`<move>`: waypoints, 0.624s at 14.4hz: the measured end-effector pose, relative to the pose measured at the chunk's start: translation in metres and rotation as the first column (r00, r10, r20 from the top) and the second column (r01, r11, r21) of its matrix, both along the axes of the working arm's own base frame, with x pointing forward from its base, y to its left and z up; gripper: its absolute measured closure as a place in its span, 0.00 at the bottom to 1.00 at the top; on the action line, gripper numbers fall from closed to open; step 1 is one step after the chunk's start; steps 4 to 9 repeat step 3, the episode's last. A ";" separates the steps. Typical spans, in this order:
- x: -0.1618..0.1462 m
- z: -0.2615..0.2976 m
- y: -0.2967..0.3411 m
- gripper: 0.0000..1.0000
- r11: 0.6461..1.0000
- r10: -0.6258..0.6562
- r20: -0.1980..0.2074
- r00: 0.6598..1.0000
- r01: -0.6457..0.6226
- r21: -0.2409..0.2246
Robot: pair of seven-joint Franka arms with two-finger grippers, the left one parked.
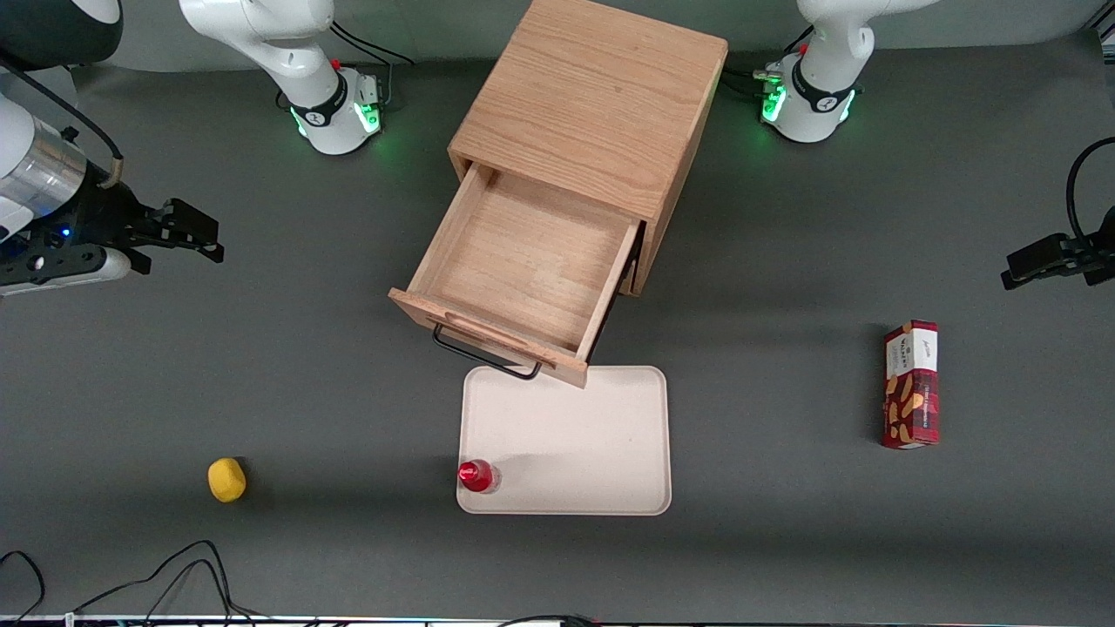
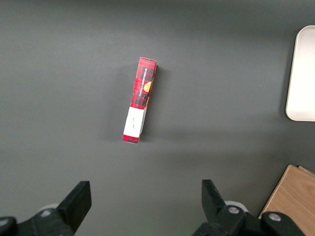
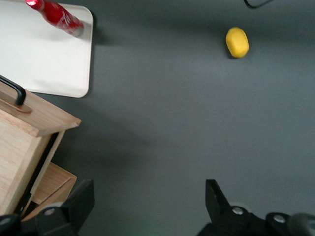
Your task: Open upper drawer
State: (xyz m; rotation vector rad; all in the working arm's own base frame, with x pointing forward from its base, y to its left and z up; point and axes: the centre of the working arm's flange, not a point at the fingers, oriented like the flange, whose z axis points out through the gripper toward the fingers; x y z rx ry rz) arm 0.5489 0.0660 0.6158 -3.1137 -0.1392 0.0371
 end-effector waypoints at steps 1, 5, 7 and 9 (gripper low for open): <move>-0.002 -0.001 0.000 0.00 1.000 -0.004 -0.004 1.000 0.004 -0.003; -0.002 -0.003 0.000 0.00 1.000 -0.007 -0.009 1.000 0.007 -0.006; -0.002 -0.003 0.000 0.00 1.000 -0.007 -0.009 1.000 0.007 -0.006; -0.002 -0.003 0.000 0.00 1.000 -0.007 -0.009 1.000 0.007 -0.006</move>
